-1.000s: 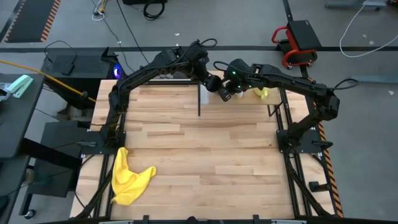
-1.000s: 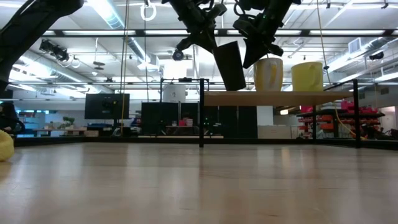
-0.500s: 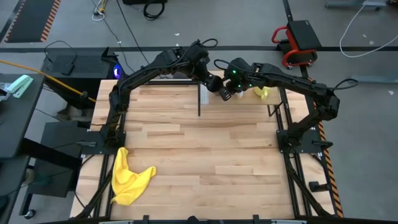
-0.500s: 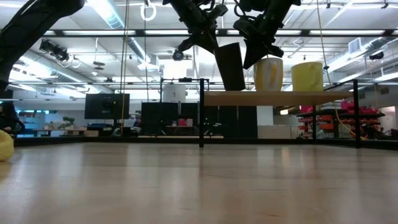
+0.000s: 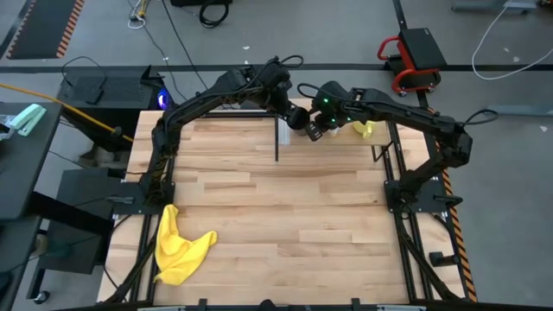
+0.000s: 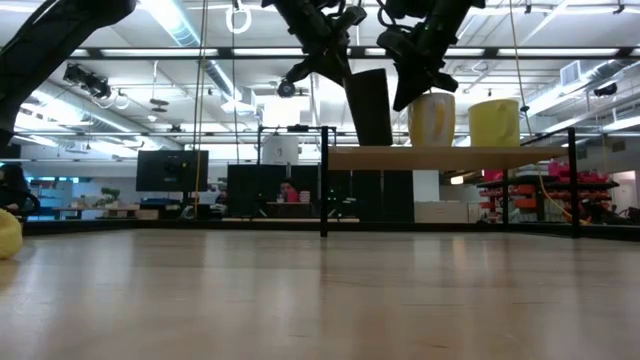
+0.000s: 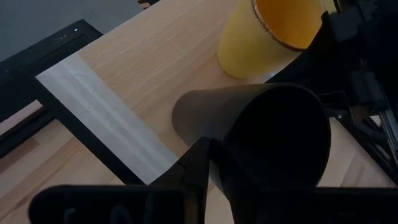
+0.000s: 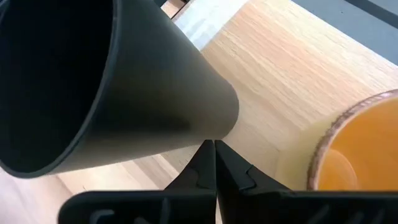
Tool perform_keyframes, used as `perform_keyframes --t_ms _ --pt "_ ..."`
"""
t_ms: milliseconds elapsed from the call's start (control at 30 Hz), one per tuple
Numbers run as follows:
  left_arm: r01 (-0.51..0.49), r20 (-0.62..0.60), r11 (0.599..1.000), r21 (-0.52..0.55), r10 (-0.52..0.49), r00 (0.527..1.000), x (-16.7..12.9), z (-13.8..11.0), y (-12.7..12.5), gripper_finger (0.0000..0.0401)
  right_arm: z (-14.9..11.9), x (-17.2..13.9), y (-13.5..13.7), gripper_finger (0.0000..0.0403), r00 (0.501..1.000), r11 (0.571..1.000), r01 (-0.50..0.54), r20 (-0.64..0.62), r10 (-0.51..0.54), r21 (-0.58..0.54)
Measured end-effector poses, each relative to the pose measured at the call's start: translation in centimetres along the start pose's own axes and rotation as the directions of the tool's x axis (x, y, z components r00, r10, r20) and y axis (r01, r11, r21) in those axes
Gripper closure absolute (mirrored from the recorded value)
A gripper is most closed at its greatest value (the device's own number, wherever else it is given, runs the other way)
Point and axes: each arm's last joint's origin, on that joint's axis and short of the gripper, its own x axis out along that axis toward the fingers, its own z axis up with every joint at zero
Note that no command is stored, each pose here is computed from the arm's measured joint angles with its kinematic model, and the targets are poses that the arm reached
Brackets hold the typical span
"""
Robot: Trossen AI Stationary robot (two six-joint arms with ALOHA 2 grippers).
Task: Stack small to large cups/mugs on shelf
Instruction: Put the black cup on the shelf
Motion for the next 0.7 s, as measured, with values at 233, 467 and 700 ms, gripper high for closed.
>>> perform_keyframes --t_ms 233,467,700 --pt "-0.006 0.006 1.0 -0.006 0.006 1.0 0.0 0.2 0.4 0.0348 -0.2 -1.4 -0.1 0.0402 0.999 1.0 -0.009 0.033 0.009 -0.002" --pt "-0.005 0.019 1.0 -0.01 0.005 1.0 -0.1 0.4 0.6 0.0346 -0.2 -1.7 0.9 0.0402 0.994 0.995 -0.089 0.052 0.091 -0.041" --pt "-0.004 0.028 1.0 -0.009 0.004 1.0 -0.1 0.5 0.6 0.0334 0.0 -1.6 1.2 0.0402 0.991 0.993 -0.106 0.077 0.109 -0.042"
